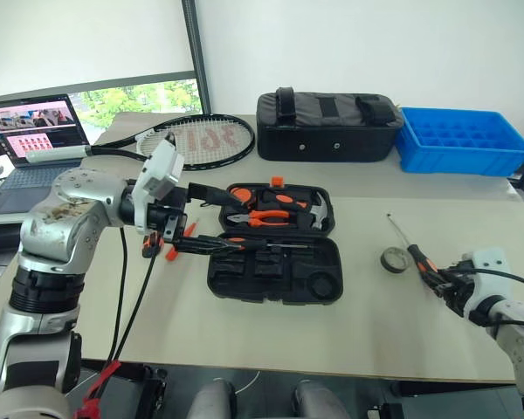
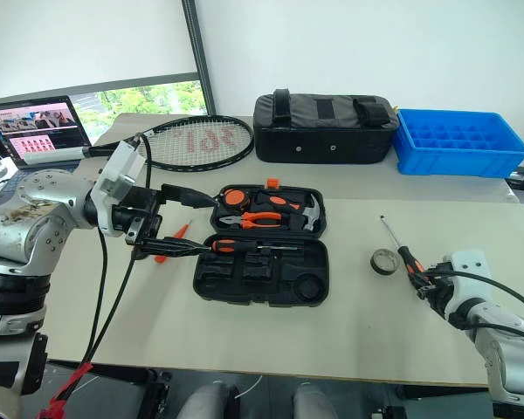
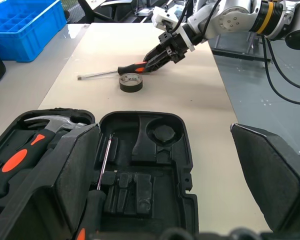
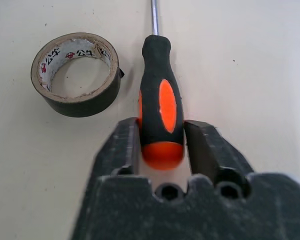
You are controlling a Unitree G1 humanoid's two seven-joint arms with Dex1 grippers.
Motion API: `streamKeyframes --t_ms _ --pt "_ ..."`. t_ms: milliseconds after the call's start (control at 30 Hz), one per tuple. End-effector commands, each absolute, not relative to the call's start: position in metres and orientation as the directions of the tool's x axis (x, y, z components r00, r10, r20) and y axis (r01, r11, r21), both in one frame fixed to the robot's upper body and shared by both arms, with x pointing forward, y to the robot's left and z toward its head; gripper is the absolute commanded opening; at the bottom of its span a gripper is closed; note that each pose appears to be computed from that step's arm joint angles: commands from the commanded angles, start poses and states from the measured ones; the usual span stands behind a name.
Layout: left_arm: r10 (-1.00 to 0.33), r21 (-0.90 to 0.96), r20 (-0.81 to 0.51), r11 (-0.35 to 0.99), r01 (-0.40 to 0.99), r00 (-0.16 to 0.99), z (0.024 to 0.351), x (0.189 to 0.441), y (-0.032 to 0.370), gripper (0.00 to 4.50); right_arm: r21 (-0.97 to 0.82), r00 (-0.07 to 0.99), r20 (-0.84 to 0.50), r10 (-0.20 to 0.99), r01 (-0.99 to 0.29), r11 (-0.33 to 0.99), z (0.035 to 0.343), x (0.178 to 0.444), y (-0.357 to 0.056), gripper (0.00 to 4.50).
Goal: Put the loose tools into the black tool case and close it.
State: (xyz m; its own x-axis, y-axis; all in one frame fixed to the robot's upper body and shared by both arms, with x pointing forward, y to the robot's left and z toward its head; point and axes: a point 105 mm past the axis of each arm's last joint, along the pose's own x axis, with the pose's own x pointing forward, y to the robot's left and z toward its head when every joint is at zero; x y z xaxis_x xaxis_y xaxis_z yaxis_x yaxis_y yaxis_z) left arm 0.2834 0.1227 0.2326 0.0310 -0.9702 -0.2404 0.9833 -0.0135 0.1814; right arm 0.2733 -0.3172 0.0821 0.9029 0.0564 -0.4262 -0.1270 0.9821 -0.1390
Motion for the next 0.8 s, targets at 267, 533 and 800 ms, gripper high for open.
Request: streamKeyframes --t_ms 267,533,800 --pt "-0.966 0.211 -0.215 0.099 0.972 0.146 0.239 0.285 0.149 4.5 -0.27 0.961 -0.167 0.222 -0.261 0.927 0.151 0.295 -0.298 0.92" --pt "-0.928 0.181 -0.234 0.251 0.951 0.29 0.231 0.266 0.18 4.5 -0.391 0.622 -0.274 0.734 -0.769 0.506 0.165 0.311 -0.198 0.92" --pt "-0.899 0.176 -0.264 0.31 0.934 0.348 0.223 0.244 0.186 4.5 -0.384 0.318 -0.465 0.826 -0.913 0.136 0.138 0.326 -0.166 0.92"
